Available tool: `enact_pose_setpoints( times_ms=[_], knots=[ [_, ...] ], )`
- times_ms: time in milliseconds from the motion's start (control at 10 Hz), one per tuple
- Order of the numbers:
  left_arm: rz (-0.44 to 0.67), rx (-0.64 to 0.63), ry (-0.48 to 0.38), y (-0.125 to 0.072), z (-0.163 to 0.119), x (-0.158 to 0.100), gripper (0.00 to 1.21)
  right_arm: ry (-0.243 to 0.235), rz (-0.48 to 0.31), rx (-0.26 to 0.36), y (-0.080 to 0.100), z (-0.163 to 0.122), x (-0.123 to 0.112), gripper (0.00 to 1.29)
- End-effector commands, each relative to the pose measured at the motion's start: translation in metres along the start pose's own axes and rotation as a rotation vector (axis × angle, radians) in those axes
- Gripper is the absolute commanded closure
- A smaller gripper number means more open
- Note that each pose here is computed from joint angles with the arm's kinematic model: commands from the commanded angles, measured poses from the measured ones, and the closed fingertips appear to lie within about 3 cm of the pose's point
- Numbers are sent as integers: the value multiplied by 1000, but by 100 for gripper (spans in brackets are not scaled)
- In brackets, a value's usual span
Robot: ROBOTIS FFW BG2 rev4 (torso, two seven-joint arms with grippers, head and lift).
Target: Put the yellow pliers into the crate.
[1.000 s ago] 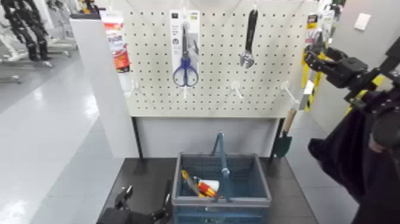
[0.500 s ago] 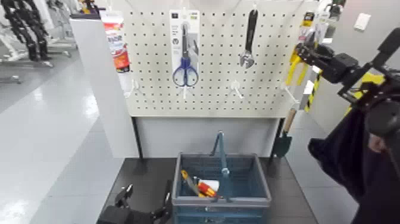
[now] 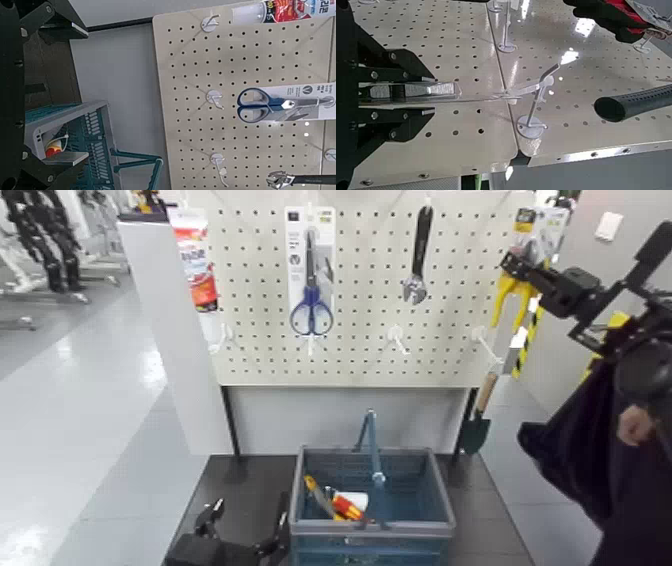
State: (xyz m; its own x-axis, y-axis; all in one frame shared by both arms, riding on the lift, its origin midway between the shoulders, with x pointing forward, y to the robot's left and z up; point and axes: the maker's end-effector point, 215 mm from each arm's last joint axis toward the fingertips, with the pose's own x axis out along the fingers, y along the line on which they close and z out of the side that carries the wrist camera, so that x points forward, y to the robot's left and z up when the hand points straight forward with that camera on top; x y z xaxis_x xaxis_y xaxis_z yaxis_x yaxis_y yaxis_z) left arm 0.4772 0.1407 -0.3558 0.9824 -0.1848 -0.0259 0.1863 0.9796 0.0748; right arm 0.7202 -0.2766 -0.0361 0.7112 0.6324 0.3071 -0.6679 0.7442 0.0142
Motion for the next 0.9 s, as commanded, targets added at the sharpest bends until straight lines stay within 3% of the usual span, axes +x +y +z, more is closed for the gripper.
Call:
enact_pose_setpoints(
  times_ms=[100,400,900],
  knots=[
    [-3,1,2,-1,-1,0,22,1,-1,-5,-1,4,2,112],
    [-3,2,2,-1,-1,0,22,-10,13,-1,4,6,4,112],
    [-11,2,10,-3,-4,-2,22,-112,30,-32,54,45,2,112]
  ],
)
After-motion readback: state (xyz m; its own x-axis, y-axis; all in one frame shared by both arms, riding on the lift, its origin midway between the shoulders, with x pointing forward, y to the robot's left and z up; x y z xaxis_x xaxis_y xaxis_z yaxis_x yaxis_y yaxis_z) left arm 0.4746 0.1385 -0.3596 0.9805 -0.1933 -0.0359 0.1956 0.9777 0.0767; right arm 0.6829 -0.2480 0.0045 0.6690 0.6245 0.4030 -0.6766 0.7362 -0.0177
